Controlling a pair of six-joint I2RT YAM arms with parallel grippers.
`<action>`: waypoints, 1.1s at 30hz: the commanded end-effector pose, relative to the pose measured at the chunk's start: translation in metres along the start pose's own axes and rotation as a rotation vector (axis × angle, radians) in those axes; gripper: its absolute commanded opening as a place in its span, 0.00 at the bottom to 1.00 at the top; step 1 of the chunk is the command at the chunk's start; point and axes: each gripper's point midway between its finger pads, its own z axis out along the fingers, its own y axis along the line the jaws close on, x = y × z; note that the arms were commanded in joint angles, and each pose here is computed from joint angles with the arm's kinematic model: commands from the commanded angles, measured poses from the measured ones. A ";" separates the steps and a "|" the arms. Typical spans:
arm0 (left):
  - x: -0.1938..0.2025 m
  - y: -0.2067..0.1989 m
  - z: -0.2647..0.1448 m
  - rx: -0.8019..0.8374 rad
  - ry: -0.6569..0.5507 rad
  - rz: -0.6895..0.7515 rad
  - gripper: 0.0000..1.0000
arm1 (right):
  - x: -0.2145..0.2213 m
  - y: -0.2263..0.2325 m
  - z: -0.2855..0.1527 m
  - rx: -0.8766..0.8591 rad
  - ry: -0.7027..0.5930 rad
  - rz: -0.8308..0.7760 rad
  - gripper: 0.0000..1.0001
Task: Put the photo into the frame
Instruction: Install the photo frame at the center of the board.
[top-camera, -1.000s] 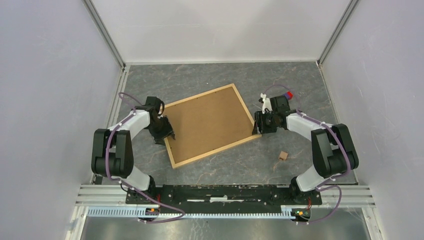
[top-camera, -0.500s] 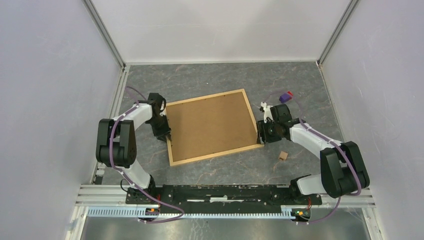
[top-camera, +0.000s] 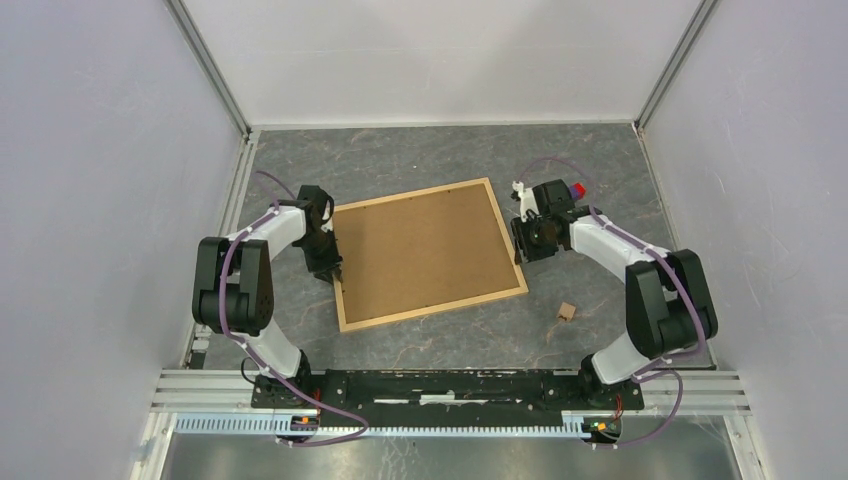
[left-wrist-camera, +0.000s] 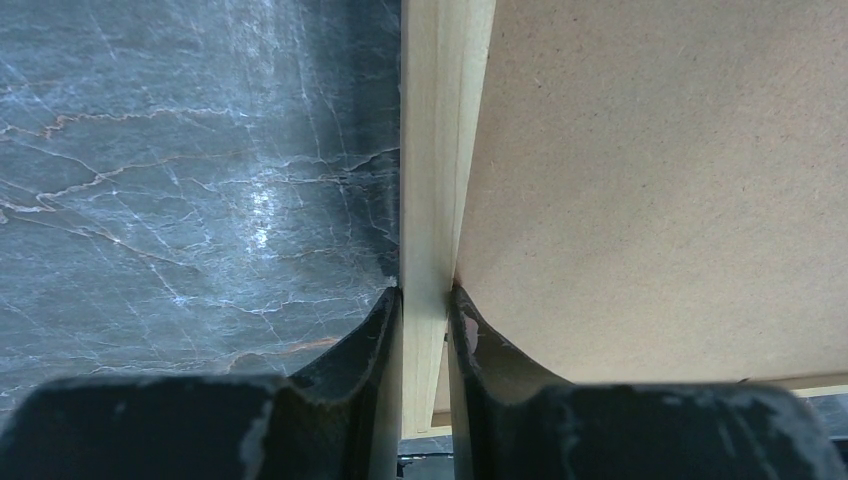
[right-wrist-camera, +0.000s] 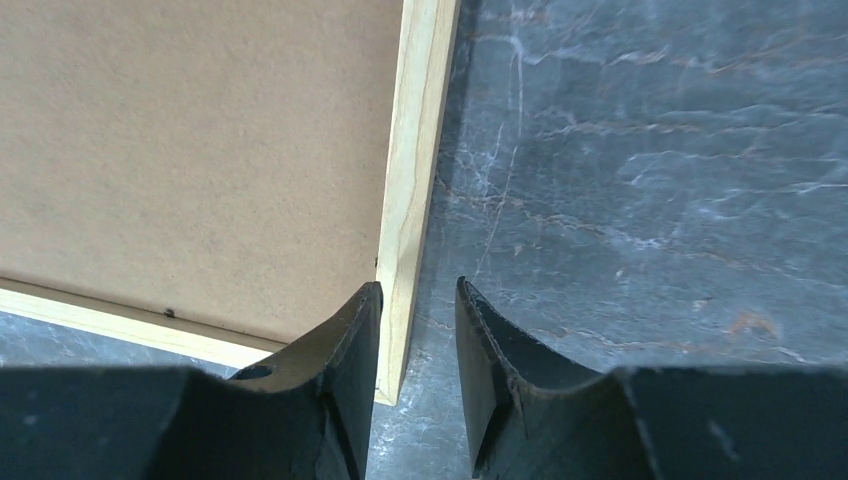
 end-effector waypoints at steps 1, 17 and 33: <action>-0.014 0.011 -0.003 -0.058 -0.067 0.044 0.05 | -0.002 0.002 0.005 -0.019 0.027 -0.016 0.38; -0.015 0.008 -0.004 -0.053 -0.078 0.046 0.02 | 0.004 -0.003 0.023 -0.002 0.059 0.010 0.34; -0.013 0.007 -0.004 -0.051 -0.079 0.050 0.02 | 0.015 -0.005 0.032 0.002 0.096 0.024 0.34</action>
